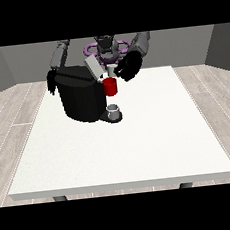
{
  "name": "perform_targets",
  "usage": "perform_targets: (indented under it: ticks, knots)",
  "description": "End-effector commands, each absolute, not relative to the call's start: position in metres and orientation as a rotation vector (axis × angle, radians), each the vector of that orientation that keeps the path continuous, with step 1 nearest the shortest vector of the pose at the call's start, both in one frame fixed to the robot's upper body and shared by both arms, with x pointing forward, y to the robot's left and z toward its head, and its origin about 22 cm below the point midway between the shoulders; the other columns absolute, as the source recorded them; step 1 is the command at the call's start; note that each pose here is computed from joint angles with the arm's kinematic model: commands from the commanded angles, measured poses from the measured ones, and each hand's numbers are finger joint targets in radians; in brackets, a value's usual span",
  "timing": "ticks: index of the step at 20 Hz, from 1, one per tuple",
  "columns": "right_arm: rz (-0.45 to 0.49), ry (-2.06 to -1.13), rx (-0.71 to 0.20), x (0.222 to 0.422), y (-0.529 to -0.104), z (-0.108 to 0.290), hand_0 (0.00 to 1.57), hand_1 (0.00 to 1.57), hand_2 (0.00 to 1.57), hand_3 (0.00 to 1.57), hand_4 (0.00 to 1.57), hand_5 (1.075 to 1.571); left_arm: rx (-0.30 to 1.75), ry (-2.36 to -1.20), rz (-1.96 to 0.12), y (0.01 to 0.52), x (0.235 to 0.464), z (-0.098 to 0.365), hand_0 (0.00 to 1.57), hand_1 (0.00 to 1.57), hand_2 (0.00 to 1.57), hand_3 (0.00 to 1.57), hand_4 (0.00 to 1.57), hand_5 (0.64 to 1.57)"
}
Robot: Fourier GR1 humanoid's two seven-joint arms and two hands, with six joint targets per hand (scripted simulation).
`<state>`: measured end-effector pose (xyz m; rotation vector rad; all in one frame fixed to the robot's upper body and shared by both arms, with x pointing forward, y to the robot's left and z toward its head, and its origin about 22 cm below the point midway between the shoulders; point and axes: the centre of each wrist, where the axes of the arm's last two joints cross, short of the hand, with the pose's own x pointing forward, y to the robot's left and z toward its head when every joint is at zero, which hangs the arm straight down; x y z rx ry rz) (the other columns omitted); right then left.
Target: Insert the coffee pod into the coffee machine and close the lid
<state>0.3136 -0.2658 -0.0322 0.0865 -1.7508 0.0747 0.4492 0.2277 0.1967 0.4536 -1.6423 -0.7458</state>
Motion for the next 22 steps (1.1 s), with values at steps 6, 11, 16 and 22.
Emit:
perform_targets:
  ticks: [6,11,16,22]
  knots:
    - [0.06,-1.752,0.062,0.322,-0.294,-0.03,0.0,0.0,0.0,0.0,0.2,1.571,0.441,-1.665,-0.688,0.229,0.455,0.227,1.45,1.45,1.48,1.39,0.6,1.571]
    - [0.08,-1.79,0.077,0.344,-0.266,-0.013,0.0,0.0,0.0,0.0,0.19,1.571,0.475,-1.693,-0.717,0.216,0.457,0.236,1.46,1.46,1.48,1.34,0.62,1.571]
    - [0.082,-1.772,0.062,0.338,-0.259,-0.012,0.0,0.0,0.0,0.0,0.26,1.571,0.494,-1.686,-0.723,0.268,0.456,0.232,1.49,1.49,1.51,1.44,0.7,1.571]
    - [0.063,-1.783,0.069,0.346,-0.259,-0.019,0.0,0.0,0.0,0.0,0.24,1.571,0.537,-1.7,-0.715,0.231,0.459,0.246,1.49,1.49,1.48,1.37,0.63,1.571]
